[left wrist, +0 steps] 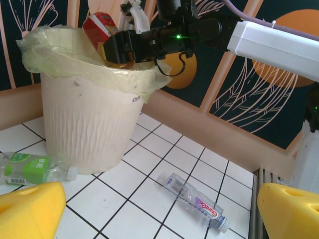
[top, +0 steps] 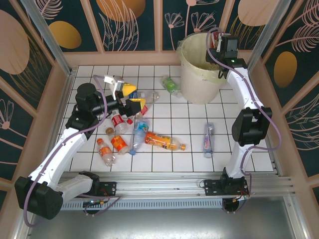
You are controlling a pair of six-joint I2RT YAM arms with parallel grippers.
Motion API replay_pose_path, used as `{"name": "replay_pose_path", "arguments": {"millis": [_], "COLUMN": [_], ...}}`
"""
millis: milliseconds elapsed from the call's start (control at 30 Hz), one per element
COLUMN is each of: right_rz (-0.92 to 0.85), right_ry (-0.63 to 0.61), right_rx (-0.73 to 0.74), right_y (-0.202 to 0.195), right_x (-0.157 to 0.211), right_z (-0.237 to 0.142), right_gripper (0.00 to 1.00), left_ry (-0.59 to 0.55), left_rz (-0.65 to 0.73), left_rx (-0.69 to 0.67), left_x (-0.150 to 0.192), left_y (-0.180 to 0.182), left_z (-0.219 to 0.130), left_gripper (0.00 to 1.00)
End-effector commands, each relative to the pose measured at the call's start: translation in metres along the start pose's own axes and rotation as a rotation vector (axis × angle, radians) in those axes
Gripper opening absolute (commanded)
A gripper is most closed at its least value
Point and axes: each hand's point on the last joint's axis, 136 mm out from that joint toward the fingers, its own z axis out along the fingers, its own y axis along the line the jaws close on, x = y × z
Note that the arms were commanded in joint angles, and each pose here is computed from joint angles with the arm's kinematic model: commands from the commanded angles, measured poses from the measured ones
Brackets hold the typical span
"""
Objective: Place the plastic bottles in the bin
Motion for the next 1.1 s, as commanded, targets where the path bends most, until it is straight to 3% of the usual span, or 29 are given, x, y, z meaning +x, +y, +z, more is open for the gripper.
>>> {"name": "replay_pose_path", "arguments": {"millis": [0, 433, 700, 900, 1067], "right_rz": [0.035, 0.062, 0.088, 0.091, 0.082], "right_ry": [-0.067, -0.149, -0.248, -0.282, -0.208], "right_rx": [-0.002, -0.052, -0.146, -0.308, -0.41], "right_y": [-0.008, -0.002, 0.009, 0.035, 0.064], "right_x": [-0.025, -0.063, -0.079, -0.054, -0.006], "right_z": [-0.022, -0.06, -0.112, -0.16, -0.189], "right_gripper": [0.69, 0.79, 0.79, 0.79, 0.79], "left_ry": [-0.014, -0.014, -0.012, -0.009, -0.005], "left_rz": [0.011, 0.012, 0.002, 0.013, 0.034], "left_rx": [0.034, 0.035, 0.024, 0.011, 0.037], "left_x": [-0.004, -0.004, -0.004, -0.004, -0.004], "left_y": [-0.005, -0.006, -0.004, -0.003, -0.008], "left_z": [0.002, 0.002, 0.002, 0.001, 0.0], "left_gripper": [0.98, 0.98, 0.98, 0.98, 0.98]}}
